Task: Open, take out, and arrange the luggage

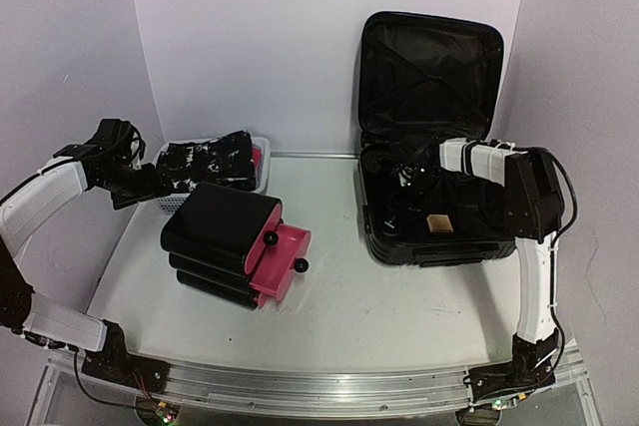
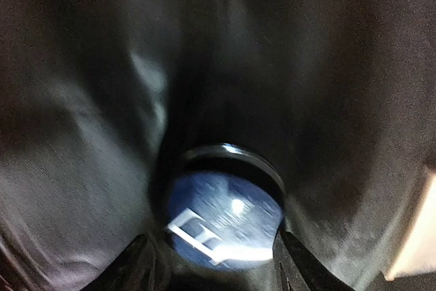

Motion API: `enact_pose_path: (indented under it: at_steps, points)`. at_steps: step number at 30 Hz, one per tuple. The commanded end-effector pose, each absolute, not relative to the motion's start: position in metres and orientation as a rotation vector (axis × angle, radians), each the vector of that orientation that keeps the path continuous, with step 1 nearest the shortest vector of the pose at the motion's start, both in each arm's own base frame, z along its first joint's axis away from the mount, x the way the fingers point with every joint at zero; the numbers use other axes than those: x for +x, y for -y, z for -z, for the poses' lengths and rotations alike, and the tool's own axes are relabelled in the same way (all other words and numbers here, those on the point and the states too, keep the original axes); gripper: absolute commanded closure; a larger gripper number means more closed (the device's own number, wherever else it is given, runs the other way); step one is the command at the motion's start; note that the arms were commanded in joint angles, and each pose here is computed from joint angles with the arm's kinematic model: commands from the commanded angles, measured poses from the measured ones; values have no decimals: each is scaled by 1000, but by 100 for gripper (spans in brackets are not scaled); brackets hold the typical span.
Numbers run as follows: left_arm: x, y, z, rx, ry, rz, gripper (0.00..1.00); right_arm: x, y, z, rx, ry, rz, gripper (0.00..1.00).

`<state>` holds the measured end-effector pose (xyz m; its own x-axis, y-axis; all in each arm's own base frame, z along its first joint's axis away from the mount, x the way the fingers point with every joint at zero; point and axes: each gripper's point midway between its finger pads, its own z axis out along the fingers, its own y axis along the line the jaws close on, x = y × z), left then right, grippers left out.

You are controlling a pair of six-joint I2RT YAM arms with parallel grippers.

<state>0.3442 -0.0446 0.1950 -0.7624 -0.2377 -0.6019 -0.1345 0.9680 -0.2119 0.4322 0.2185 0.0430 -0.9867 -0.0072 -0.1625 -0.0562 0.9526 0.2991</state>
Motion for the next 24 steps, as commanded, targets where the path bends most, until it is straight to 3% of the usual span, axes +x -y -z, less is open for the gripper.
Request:
enact_pose_path:
  at_steps: [1,11,24]
  points:
    - [352,44,-222,-274,-2373,212,1,426,-205,-78,-90,-2875,-403,37]
    - [364,45,-220,-276,-2388,211,1,424,-209,-64,-120,-2915,-415,44]
    - [369,44,-222,-286,-2385,199,1,437,-220,-48,-152,-2925,-413,38]
